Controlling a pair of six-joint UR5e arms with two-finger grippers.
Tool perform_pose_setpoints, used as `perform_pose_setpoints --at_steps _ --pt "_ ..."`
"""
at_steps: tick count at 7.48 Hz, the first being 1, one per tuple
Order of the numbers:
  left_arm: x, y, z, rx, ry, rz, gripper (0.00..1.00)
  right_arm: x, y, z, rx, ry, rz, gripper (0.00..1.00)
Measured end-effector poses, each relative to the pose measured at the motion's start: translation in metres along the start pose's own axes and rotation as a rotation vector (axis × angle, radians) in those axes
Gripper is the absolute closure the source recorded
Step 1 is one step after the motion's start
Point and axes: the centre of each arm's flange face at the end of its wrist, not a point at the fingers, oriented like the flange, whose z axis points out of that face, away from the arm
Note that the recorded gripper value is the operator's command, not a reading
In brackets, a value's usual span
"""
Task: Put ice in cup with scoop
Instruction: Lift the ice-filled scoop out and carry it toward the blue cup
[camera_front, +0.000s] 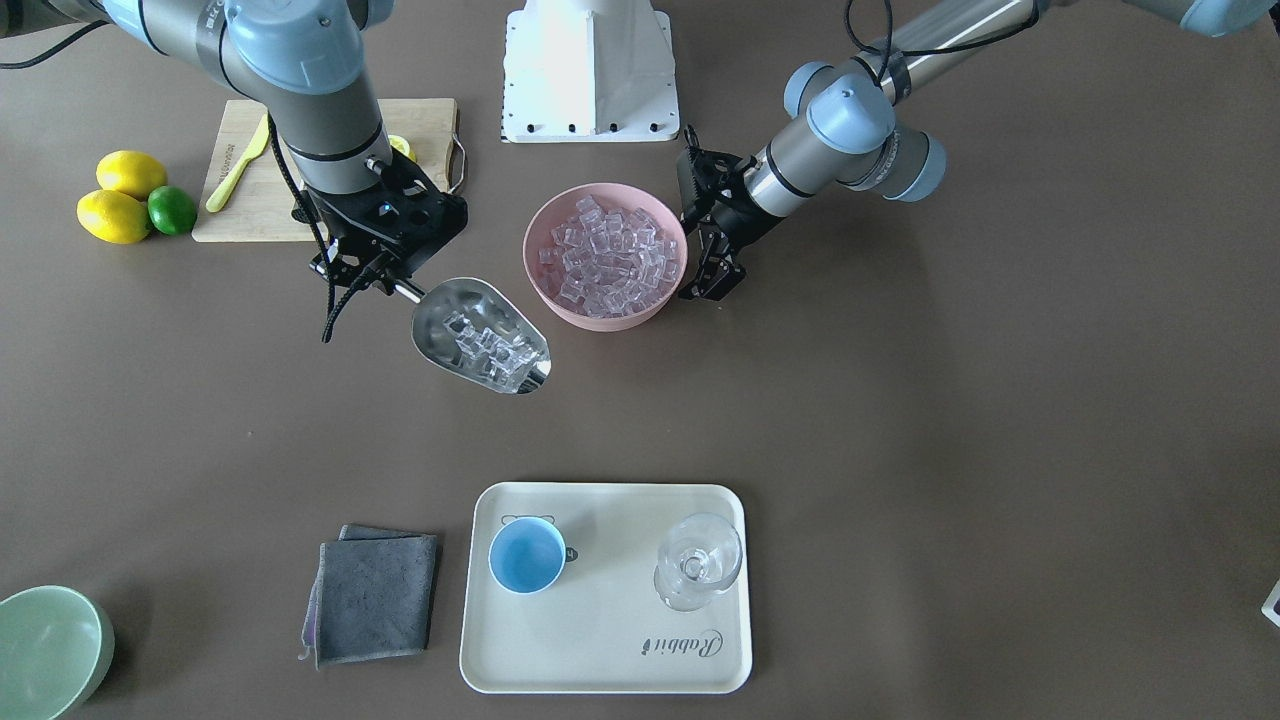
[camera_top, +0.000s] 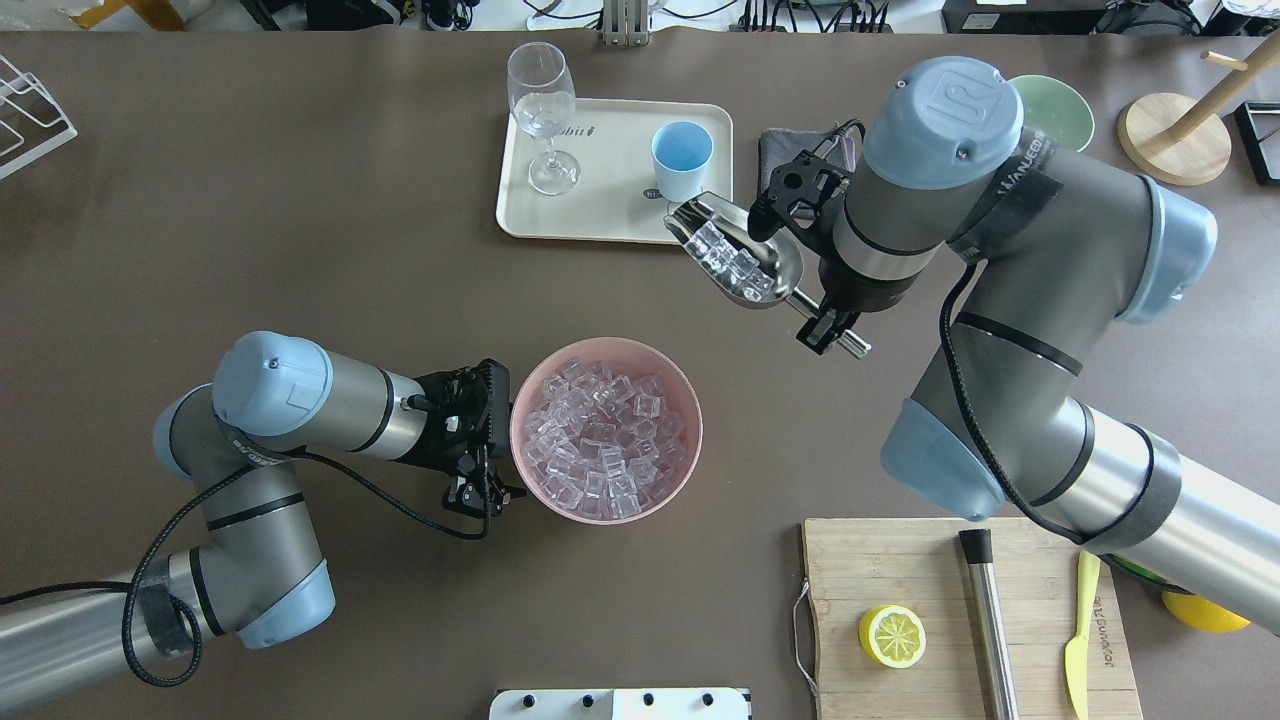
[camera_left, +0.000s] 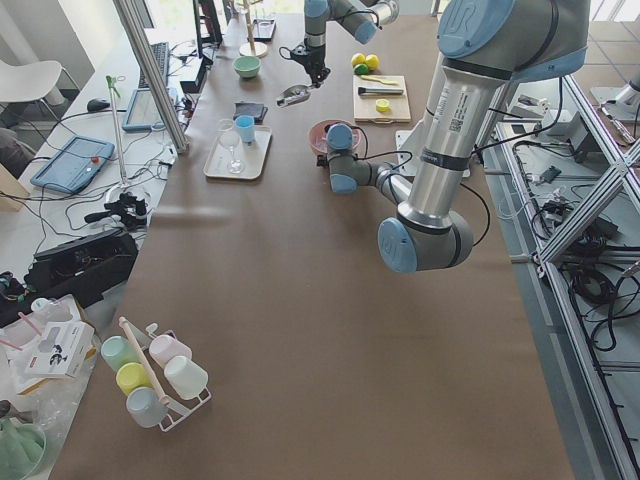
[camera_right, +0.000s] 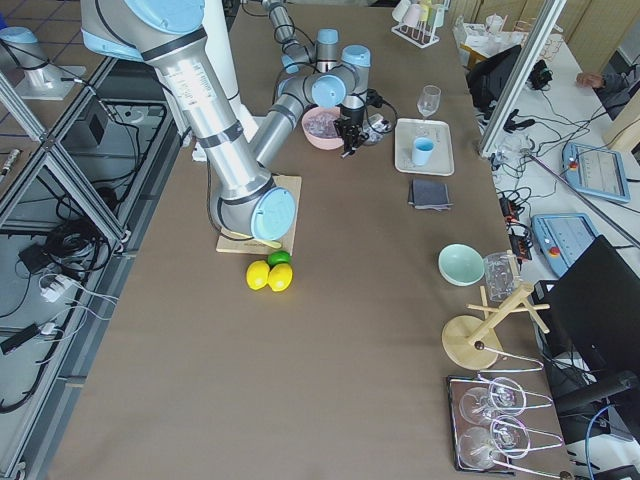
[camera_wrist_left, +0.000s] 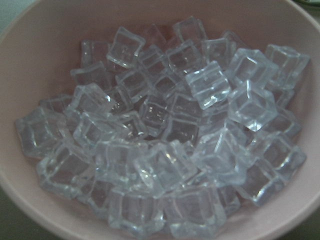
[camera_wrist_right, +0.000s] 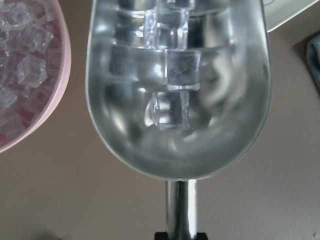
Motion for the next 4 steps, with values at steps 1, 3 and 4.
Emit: perform_pose_setpoints --at_steps 1,3,4 --pt "0.001 0.009 0.000 -0.014 0.004 -0.004 0.02 0.015 -0.018 0.000 -0.016 -0.019 0.068 1.00" --pt "0.002 0.019 0.000 -0.035 0.012 -0.011 0.02 0.040 -0.059 -0.003 -0.085 -0.014 0.147 1.00" --pt "0.003 0.017 -0.004 -0.044 0.028 -0.018 0.01 0.054 -0.078 -0.004 -0.122 -0.007 0.179 1.00"
